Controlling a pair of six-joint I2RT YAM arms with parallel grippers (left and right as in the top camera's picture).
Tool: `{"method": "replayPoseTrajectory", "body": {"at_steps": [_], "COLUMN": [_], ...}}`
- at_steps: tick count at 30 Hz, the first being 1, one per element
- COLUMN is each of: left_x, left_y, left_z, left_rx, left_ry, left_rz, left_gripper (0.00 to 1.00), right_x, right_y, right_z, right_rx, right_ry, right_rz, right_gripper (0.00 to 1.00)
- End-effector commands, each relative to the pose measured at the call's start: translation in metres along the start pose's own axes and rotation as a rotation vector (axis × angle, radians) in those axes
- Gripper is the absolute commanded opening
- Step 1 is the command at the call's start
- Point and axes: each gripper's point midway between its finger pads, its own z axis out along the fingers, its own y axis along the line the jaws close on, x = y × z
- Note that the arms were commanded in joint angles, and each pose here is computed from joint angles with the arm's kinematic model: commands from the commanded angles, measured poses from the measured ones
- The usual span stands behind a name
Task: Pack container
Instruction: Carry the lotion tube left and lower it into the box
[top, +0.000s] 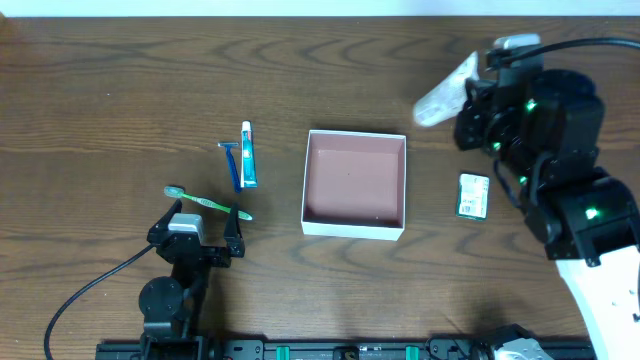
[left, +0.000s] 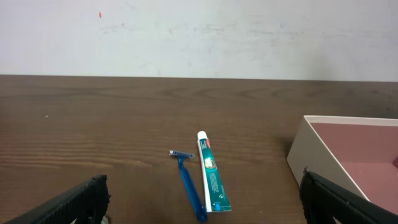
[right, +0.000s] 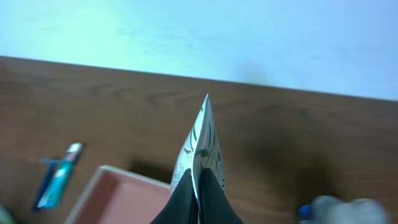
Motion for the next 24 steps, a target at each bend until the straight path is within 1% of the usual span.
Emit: {"method": "replayPoseTrajectory", "body": {"at_steps": [1, 6, 16, 24], "left_x": [0.018, 0.018, 0.018, 0.018], "left_y": [0.002, 0.002, 0.002, 0.002], "left_z": [0.002, 0.002, 0.002, 0.002], "left_rx": [-0.001, -0.001, -0.001, -0.001], "left_ry": [0.043, 0.043, 0.043, 0.043], "left_rz": [0.0, 0.0, 0.0, 0.0], "left_gripper": [0.98, 0.98, 0.98, 0.98], "right_x": [-0.005, 0.012, 0.07, 0.102], "right_y": [0.028, 0.06, 0.11, 0.124], "right_z": [-0.003, 0.015, 0.069, 0.107], "right_rx": [-0.052, -0.042, 0.008, 0.062], "right_ry": [-0.015, 0.03, 0.177, 0.227], "right_rz": [0.104, 0.143, 0.165, 0.195], "right_gripper": [0.01, 0.01, 0.01, 0.01]}}
